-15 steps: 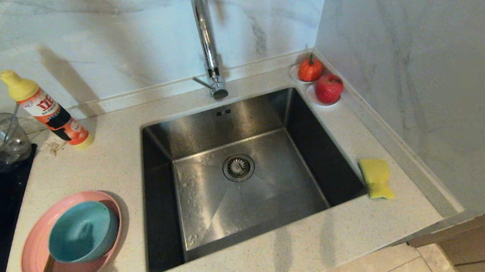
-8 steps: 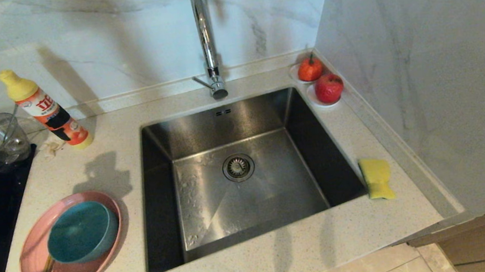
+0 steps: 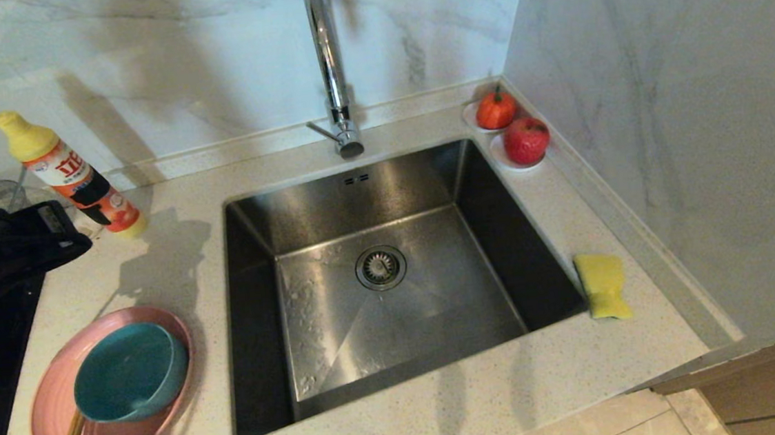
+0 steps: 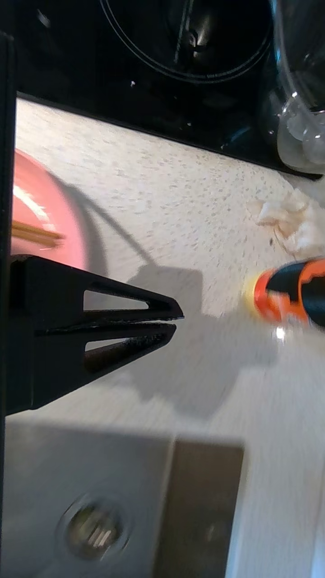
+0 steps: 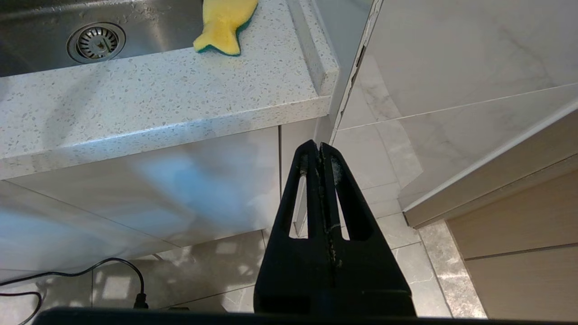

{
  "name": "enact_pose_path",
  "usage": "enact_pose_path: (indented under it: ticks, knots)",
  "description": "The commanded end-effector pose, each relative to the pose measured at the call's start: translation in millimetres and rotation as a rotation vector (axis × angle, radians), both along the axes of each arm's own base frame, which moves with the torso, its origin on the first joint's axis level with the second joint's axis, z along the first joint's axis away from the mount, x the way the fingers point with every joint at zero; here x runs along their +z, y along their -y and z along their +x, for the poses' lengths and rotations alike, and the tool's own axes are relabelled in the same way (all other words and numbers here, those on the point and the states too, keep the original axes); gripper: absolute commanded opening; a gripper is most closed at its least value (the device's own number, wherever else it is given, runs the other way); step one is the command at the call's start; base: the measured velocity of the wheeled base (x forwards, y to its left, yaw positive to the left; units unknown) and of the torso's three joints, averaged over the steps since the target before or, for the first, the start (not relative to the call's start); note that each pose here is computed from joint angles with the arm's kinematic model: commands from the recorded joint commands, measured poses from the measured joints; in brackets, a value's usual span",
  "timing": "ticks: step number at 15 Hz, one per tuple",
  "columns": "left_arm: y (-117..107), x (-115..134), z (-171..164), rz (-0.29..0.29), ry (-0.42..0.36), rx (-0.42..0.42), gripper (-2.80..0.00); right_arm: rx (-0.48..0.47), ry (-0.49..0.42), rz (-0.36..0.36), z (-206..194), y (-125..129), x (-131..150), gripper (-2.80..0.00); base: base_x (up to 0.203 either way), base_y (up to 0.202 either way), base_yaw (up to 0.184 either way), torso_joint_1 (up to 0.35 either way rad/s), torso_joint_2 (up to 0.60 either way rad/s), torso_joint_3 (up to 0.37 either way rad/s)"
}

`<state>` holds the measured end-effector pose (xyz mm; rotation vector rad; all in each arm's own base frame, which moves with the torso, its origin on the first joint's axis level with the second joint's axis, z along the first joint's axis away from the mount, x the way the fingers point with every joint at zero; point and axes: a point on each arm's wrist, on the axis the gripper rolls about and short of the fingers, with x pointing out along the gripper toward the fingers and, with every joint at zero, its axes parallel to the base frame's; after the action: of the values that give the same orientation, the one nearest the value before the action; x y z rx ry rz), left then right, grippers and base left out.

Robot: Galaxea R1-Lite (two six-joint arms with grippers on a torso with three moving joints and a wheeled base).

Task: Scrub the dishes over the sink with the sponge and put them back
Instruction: Grab the dish soap

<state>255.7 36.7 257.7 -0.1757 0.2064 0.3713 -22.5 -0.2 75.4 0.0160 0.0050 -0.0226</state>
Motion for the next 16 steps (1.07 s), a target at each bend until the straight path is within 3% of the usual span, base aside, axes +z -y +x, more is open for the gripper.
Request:
enact_pose_path:
  ticks: [1,7,11,16]
  knots:
    - [-7.6,-32.7,35.0,-0.009,-0.084,0.027,0.00,0.000,-0.001,-0.001,0.1,0.0,-0.4,-2.80,0.000,0.000,0.000,0.000,0.00,0.000]
    - [-16.6,-43.3,56.0,-0.049,-0.051,0.063,0.00,0.001,0.000,0.000,0.0,0.0,-0.2,-2.80,0.000,0.000,0.000,0.000,0.00,0.000]
    - [-31.5,-50.0,75.9,-0.090,0.026,0.144,0.00,0.000,0.001,0.001,0.0,0.0,0.0,-2.80,0.000,0.000,0.000,0.000,0.00,0.000]
    - [-37.2,-54.2,102.4,-0.091,0.108,0.149,0.00,0.000,0.000,0.000,0.0,0.0,-0.3,-2.80,0.000,0.000,0.000,0.000,0.00,0.000]
